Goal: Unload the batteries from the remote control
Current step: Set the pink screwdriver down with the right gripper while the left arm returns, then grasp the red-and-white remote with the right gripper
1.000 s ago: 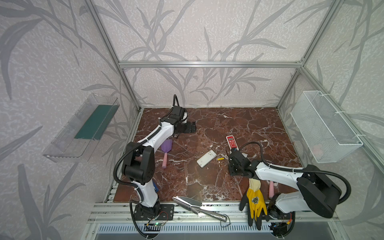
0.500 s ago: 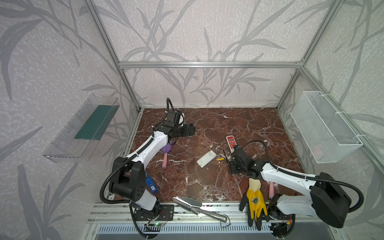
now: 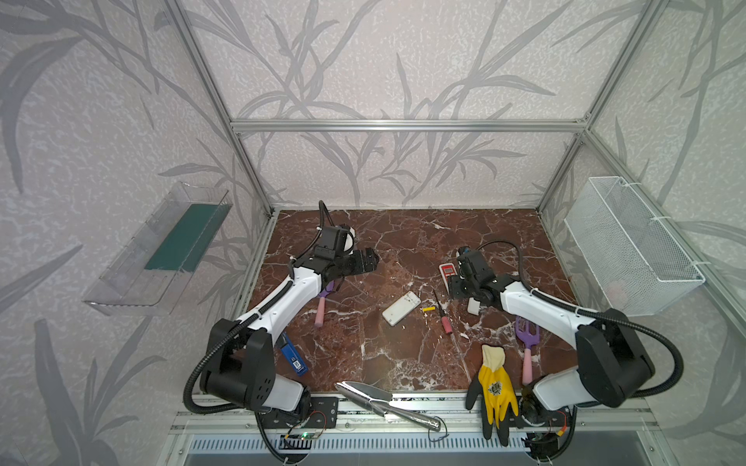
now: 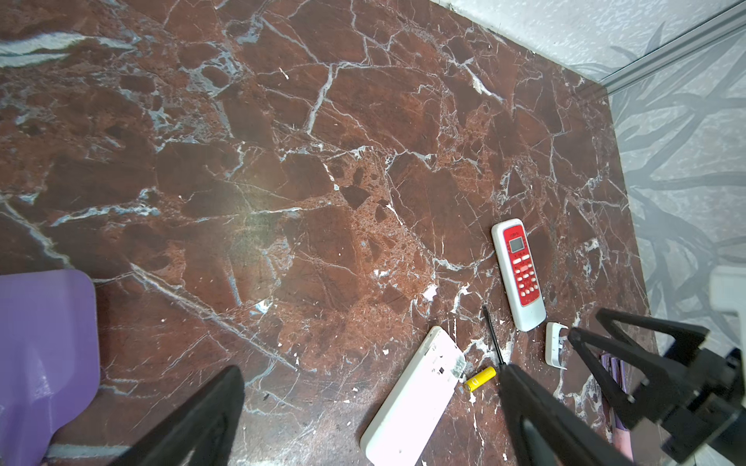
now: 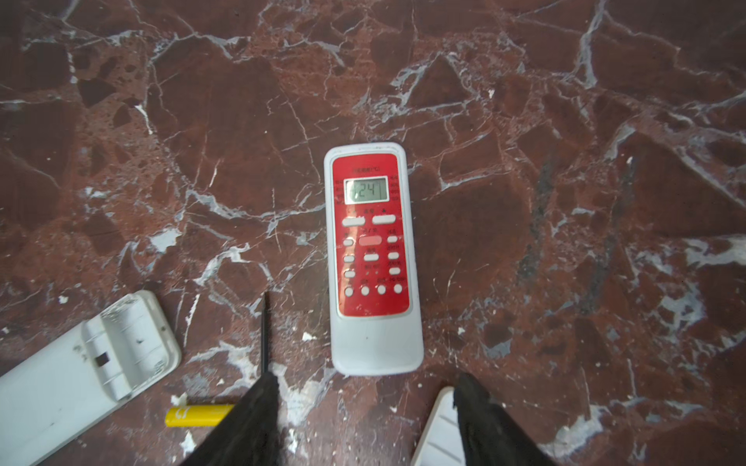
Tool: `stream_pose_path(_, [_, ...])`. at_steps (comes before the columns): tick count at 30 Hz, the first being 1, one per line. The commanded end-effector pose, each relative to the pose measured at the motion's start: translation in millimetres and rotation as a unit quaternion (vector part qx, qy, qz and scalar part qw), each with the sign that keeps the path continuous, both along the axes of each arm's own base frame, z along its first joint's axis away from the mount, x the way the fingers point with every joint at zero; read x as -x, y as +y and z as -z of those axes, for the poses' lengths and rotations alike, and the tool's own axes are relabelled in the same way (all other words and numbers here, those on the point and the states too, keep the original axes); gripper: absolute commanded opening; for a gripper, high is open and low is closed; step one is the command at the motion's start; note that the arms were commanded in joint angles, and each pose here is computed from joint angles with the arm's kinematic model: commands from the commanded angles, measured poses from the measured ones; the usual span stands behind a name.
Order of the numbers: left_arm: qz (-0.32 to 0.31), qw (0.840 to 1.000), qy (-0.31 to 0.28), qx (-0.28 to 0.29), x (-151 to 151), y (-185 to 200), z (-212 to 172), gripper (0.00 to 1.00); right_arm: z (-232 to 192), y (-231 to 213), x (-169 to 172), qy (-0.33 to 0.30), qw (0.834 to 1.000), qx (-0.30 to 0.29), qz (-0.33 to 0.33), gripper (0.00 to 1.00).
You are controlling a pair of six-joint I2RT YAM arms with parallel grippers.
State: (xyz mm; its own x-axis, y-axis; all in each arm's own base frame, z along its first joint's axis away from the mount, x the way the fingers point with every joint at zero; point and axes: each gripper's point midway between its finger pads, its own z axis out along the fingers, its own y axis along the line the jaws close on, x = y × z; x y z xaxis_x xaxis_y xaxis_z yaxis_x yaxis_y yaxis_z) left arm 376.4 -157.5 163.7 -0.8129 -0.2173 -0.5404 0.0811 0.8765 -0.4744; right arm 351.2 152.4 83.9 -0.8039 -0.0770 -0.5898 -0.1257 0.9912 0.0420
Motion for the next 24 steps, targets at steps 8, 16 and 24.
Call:
stream_pose_path(8, [0.017, 0.999, -0.019, 0.027, -0.9, -10.4, -15.4, 1.00, 37.1, 4.8, -41.1, 0.033, 0.999, 0.019, -0.025, 0.75])
stream_pose_path(16, [0.010, 0.999, -0.028, 0.038, -8.1, -12.7, -16.0, 1.00, 67.8, 1.7, -43.3, 0.076, 0.996, 0.035, -0.024, 0.76])
stream_pose_path(24, [0.011, 0.998, -0.059, 0.014, -8.1, -5.6, -15.5, 1.00, 76.7, 0.8, -36.9, 0.087, 0.995, 0.033, -0.025, 0.61])
